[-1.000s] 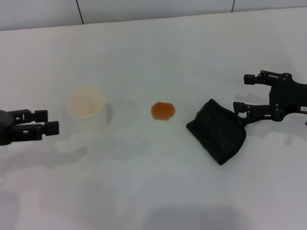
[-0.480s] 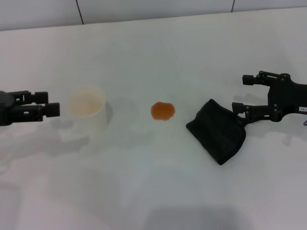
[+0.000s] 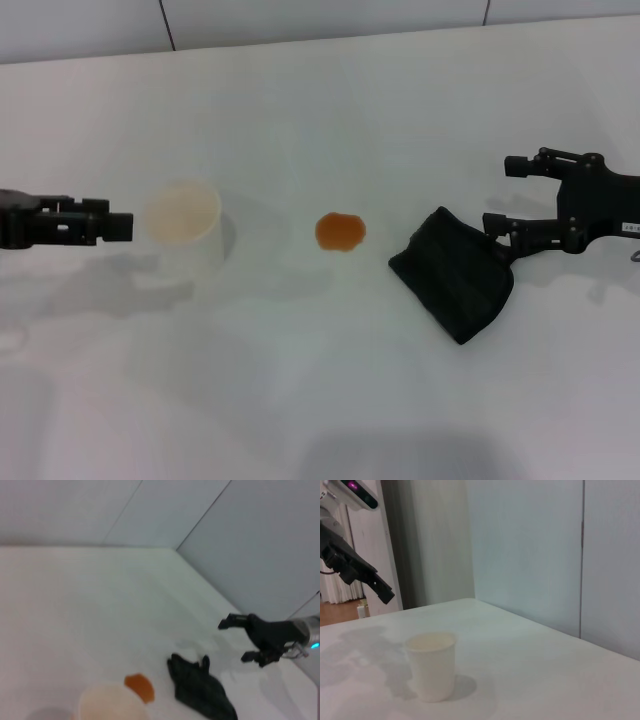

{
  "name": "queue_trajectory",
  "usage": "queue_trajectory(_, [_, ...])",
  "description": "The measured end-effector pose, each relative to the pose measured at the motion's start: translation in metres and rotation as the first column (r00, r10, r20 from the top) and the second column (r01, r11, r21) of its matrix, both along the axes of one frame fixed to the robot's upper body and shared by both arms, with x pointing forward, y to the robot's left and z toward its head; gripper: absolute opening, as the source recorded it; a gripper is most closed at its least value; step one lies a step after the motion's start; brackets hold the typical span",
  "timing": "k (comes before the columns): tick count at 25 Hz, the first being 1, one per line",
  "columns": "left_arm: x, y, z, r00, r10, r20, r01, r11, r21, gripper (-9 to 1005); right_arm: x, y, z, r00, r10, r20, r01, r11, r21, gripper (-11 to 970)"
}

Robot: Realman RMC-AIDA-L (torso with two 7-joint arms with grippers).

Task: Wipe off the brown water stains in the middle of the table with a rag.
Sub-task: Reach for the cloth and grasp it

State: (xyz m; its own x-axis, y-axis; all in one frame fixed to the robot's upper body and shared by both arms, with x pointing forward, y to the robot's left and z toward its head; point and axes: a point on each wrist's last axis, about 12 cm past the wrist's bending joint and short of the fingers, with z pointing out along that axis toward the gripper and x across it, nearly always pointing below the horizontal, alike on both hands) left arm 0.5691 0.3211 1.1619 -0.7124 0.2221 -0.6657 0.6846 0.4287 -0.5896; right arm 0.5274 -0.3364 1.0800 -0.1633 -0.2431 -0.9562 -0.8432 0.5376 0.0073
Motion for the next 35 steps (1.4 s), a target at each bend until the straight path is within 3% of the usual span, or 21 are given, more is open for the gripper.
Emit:
queue_trajectory(8, [0.007, -0.005, 0.001, 0.999, -0.007, -0.043, 0.009, 0.998, 0.067, 862, -0.001, 0.004, -0.003, 0.999, 0.028, -0.021, -0.028, 1.0, -0.007, 841])
queue_trajectory(20, [0.011, -0.008, 0.002, 0.999, -0.001, -0.039, 0.004, 0.997, 0.083, 862, 0.004, 0.012, -0.005, 0.989, 0.093, -0.116, -0.101, 0.993, -0.064, 841])
queue_trajectory(26, [0.012, -0.009, 0.002, 0.999, -0.002, -0.037, 0.005, 0.996, 0.084, 862, 0.018, 0.028, 0.004, 0.968, 0.181, -0.174, -0.199, 0.976, -0.093, 841])
queue_trajectory(35, [0.016, -0.012, 0.006, 1.0, -0.008, -0.023, 0.01, 0.997, 0.082, 862, 0.04, 0.034, 0.03, 0.935, 0.195, -0.296, -0.251, 0.954, -0.162, 841])
